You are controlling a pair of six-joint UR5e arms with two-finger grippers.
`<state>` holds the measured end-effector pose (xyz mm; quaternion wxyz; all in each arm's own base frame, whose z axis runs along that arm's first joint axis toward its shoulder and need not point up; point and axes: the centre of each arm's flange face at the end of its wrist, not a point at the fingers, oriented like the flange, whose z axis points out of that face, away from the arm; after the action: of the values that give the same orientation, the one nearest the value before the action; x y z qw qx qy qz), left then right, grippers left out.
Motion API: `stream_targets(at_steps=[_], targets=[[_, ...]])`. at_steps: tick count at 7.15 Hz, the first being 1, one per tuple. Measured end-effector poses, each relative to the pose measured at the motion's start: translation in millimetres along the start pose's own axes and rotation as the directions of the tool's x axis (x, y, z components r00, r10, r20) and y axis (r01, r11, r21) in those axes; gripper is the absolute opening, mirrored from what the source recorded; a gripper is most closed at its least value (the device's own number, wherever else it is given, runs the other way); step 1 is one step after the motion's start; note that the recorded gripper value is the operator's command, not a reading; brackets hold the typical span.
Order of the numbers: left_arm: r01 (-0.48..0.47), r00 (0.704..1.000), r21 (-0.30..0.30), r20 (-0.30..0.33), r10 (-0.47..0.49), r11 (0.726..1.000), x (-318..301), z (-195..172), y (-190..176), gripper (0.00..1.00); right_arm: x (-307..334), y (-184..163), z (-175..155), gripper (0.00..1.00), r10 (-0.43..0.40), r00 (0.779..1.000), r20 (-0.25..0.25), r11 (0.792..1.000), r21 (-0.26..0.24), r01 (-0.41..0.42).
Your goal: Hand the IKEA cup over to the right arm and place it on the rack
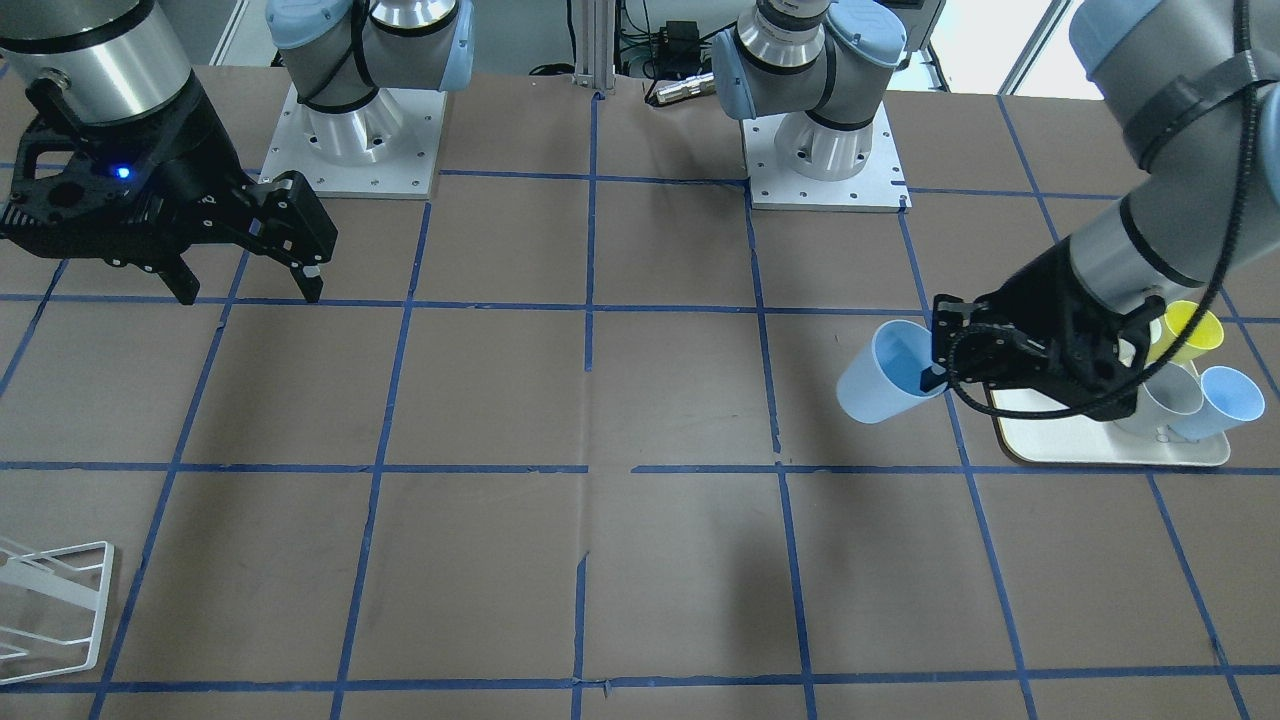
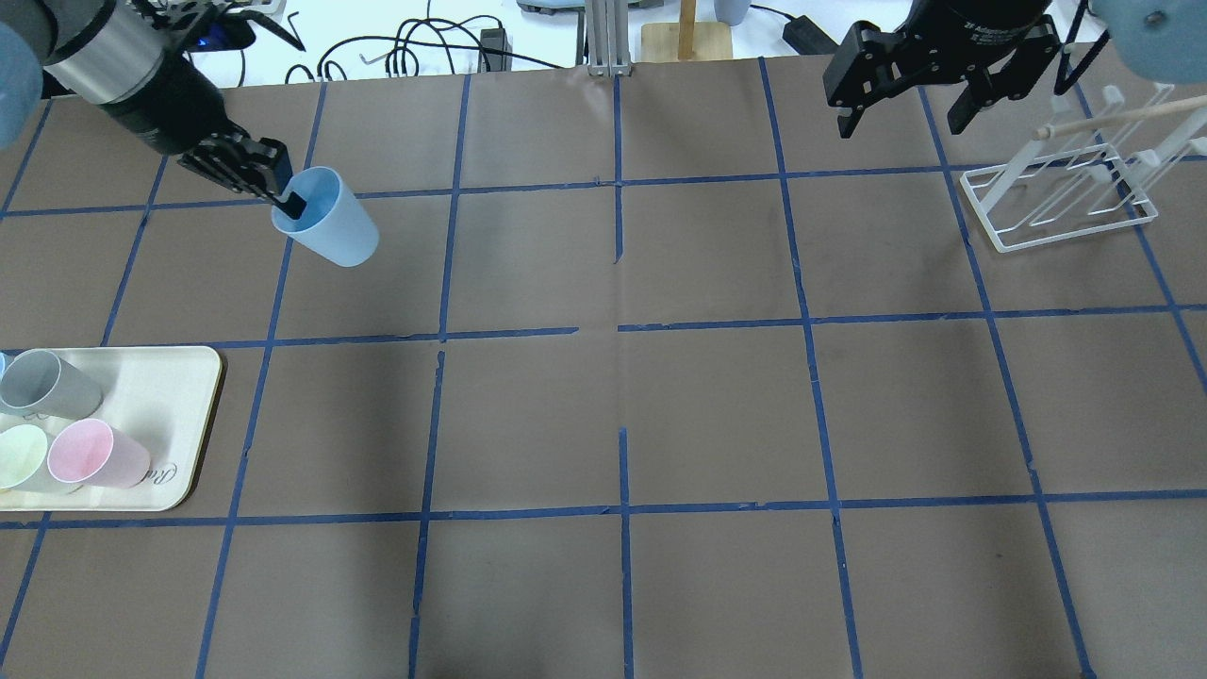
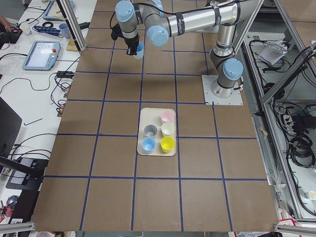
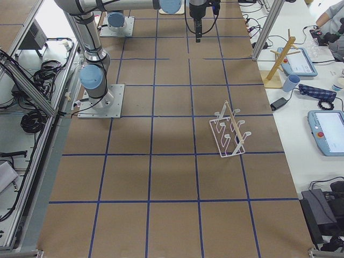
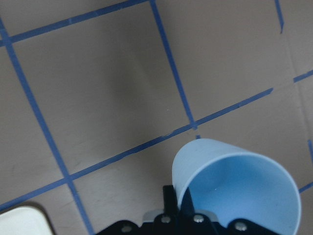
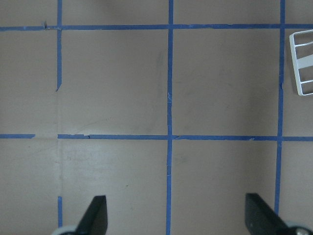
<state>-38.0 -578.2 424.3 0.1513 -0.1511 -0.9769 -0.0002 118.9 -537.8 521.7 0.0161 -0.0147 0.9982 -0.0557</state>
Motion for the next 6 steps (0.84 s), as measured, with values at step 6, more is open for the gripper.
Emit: stream_targets(at_steps=[6], targets=[[0.110, 0.927, 0.046, -0.365, -0.086, 0.993, 182.7, 26.6, 27.5, 0.00, 64.0, -7.5, -0.3, 1.00, -0.184, 0.982, 0.033, 0.983, 0.003, 0.184]])
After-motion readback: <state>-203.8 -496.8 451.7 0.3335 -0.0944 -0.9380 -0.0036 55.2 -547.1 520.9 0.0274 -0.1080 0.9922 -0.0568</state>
